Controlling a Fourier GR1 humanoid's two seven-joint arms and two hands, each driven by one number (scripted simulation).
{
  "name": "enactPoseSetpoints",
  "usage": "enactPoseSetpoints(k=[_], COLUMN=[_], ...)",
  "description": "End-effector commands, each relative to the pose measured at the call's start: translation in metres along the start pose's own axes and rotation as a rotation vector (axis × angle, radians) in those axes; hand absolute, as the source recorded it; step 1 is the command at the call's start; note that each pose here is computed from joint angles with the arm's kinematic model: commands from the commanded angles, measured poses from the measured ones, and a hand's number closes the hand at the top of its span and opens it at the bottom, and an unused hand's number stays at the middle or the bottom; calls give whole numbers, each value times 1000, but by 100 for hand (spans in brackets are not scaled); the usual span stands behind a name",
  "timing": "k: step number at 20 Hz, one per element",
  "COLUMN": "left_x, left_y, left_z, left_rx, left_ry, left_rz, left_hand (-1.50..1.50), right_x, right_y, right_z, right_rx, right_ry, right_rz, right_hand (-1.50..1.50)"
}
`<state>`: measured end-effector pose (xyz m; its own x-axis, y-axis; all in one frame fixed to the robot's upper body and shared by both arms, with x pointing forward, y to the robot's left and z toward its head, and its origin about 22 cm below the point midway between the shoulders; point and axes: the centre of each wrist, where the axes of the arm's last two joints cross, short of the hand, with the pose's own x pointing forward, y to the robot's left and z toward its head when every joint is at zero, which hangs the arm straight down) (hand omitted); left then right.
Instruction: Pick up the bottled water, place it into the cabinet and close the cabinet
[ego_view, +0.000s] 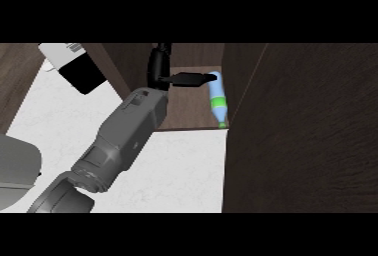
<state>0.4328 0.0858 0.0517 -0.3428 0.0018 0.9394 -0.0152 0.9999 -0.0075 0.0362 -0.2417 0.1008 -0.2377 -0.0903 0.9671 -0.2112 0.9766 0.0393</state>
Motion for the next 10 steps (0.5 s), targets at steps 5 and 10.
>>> enactPoseSetpoints(k=[5, 10], left_x=[-13, -14], left_y=[-3, -8], left_z=[31, 57], left_rx=[-54, -165], left_ry=[33, 24], left_rz=[108, 247], left_hand=[-150, -150], right_x=[27, 30], right_y=[14, 14], right_z=[-9, -8], right_rx=[-14, -41], right_ry=[-45, -19], right_rz=[-34, -1], right_hand=[-150, -150])
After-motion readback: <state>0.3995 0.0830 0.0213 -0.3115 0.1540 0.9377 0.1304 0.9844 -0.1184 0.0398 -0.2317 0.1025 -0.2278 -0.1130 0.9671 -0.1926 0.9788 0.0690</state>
